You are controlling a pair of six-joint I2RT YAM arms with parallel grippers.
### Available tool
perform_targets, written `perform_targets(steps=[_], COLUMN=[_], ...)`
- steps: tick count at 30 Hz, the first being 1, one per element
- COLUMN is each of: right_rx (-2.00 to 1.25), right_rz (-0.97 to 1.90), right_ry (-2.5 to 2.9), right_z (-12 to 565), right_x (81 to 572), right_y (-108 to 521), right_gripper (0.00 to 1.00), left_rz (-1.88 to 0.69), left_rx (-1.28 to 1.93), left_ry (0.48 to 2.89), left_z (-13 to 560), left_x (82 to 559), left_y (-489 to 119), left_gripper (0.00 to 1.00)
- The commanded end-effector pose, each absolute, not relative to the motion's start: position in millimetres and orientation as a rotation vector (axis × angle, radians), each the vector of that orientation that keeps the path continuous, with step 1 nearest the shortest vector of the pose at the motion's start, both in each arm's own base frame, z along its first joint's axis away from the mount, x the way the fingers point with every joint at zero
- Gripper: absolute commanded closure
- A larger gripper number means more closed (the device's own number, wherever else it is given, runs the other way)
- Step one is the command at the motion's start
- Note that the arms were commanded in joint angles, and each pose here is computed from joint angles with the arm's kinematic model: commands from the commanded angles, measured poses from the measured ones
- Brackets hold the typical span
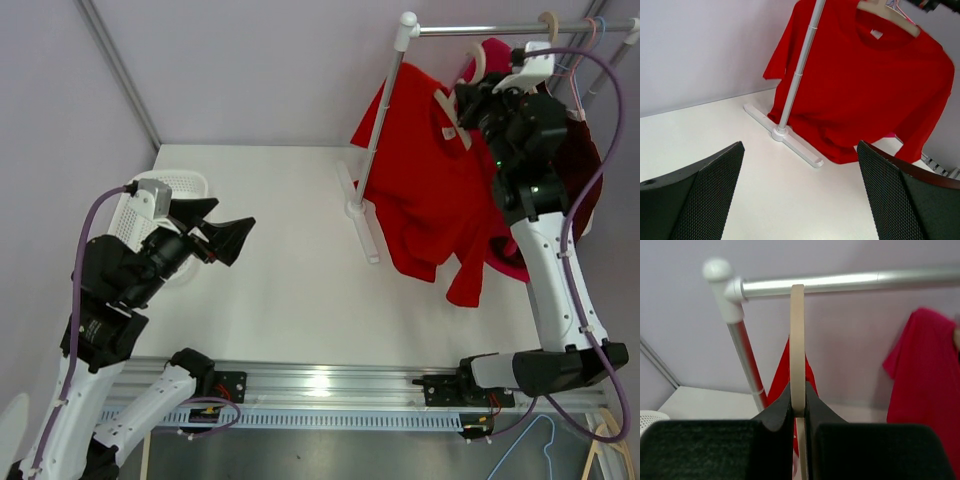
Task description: Remove the t-shirt from the hanger
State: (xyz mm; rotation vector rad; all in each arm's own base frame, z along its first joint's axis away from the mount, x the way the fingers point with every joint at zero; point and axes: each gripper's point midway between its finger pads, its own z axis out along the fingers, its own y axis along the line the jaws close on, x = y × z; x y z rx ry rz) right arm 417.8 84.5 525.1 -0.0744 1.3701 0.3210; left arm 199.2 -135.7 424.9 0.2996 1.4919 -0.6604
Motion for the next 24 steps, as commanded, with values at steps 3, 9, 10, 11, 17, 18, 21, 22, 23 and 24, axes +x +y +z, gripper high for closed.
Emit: perform_targets(steps=[3,9,10,11,17,18,21,22,23,24], right_rx=[0.267,0.525,0.574,0.6,0.693,0.712,0.737,0.724,0.724,0.725], right_rz=[0.192,0.199,0.145,0.12,0.018,0.012,-0.062,-0.088,-0.099,-0.117], right_ry=[1.386,1.459,1.451,1.44,1.452,1.443,1.444,1.451,1.45,1.453], right_z=[514.4,494.7,488.8,489.2,470.5,472.3,466.0,465.9,466.2,465.6], right_x=[381.5,358.1,355.3,351.3,354.1,354.2,361.4,368.0,371.0,372.8], right_y=[70.5,98.3,100.3,98.0,98.8,97.0,96.8,101.0,102.6,102.4], right_gripper=[1.0,1.0,1.0,1.0,1.0,1.0,1.0,1.0,1.0,1.0], left_rz=[-0.664,-0.666,-0.664,-0.666,-0.628,-0.642,-0.664,-0.663,-0.658,-0.665], left_rx=[0.351,0.388,0.407,0.427,0.522,0.527,0.586,0.662,0.676,0.679], left_ry=[1.489,1.517,1.53,1.553,1.586,1.57,1.541,1.515,1.491,1.477], left_z=[416.2,409.4,408.8,402.3,392.6,395.2,390.9,381.6,381.8,381.9], left_x=[203.4,206.6,207.0,207.7,205.2,204.7,198.1,186.7,184.2,181.2], left_y=[-148.6,-166.5,-174.4,-181.4,-230.6,-239.0,-268.7,-281.7,-287.9,-292.9], left_gripper=[0.01,0.0,0.0,0.01,0.01,0.0,0.0,0.0,0.0,0.01])
